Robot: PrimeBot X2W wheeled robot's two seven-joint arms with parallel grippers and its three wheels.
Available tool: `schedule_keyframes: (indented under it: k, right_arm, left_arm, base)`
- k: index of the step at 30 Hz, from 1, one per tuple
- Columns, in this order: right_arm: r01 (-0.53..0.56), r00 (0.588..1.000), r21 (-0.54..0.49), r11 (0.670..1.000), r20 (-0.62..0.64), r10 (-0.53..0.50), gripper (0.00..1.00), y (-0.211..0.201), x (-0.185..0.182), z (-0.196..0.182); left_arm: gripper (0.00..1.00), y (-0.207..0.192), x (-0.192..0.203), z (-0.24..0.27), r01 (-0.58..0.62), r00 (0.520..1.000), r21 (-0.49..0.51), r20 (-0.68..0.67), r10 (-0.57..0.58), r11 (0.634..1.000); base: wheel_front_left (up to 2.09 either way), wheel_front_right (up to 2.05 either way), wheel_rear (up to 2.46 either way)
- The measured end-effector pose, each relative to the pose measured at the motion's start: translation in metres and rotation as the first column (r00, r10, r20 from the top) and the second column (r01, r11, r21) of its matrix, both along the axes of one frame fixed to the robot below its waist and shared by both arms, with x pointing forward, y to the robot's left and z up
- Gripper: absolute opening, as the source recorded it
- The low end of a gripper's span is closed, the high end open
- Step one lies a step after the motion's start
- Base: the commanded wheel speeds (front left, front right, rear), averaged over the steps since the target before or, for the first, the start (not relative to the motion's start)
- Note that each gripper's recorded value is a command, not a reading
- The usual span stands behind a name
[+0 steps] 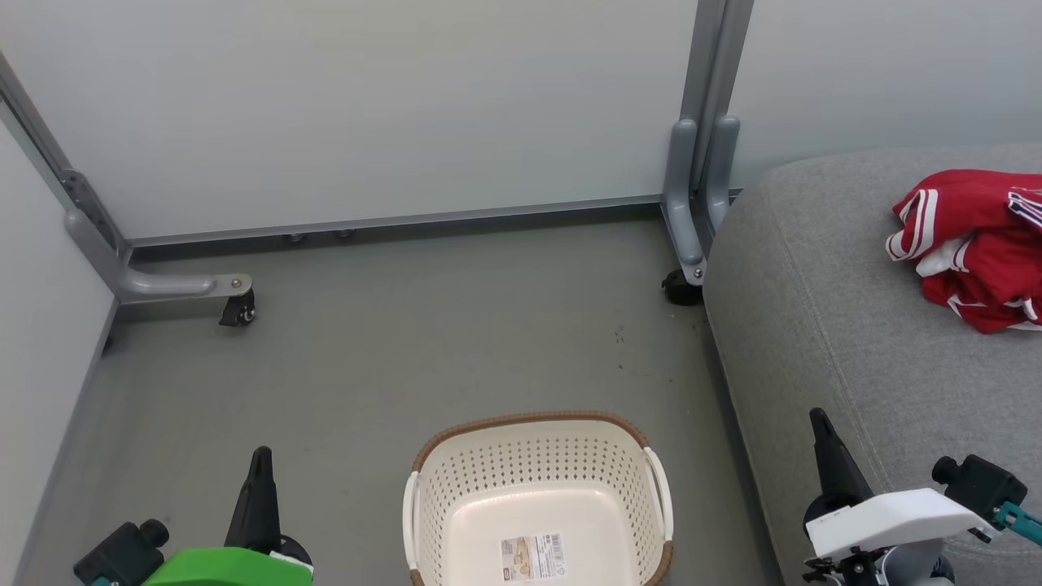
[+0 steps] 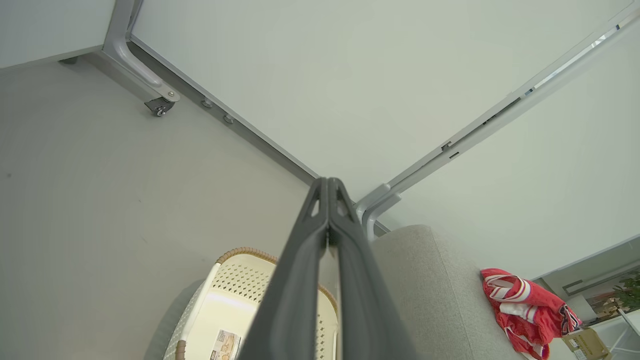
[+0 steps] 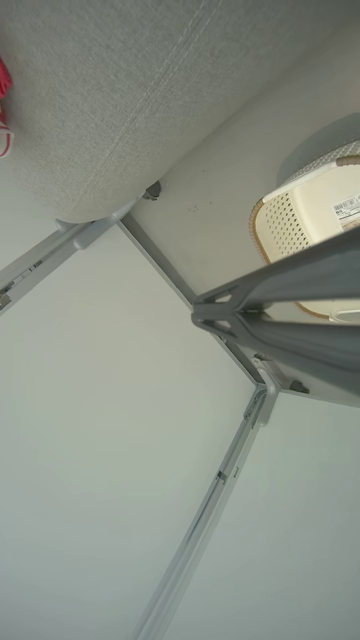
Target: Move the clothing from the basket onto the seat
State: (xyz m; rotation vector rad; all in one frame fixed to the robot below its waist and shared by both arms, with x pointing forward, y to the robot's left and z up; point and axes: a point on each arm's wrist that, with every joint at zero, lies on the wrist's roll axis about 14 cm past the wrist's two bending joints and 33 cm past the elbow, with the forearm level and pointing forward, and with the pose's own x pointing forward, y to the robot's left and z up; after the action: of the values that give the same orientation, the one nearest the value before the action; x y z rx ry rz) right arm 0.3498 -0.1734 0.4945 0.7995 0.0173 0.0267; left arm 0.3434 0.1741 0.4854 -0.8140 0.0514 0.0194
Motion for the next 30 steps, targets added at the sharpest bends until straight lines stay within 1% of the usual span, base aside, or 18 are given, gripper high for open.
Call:
schedule_keyframes:
  k: [8, 15, 30]
  right_arm:
    - [0.012, 1.0, 0.096, 0.995, -0.009, -0.011, 0.0, -0.004, 0.005, 0.001]
    - [0.022, 1.0, 0.175, 0.984, -0.018, -0.019, 0.0, -0.008, 0.009, 0.001]
    - [0.034, 0.999, 0.327, 0.945, -0.029, -0.026, 0.0, -0.013, 0.016, 0.003]
  left_arm:
    - [0.0, 0.003, 0.005, 0.0, -0.006, 1.0, -0.094, -0.008, 0.005, 0.996]
    - [0.0, 0.006, 0.01, 0.002, -0.015, 1.0, -0.175, -0.01, 0.013, 0.985]
    - [0.0, 0.011, 0.018, 0.005, -0.022, 1.0, -0.322, -0.012, 0.019, 0.947]
  base:
    - [0.0, 0.0, 0.0]
    - [0.0, 0.0, 0.0]
    - [0.0, 0.0, 0.0]
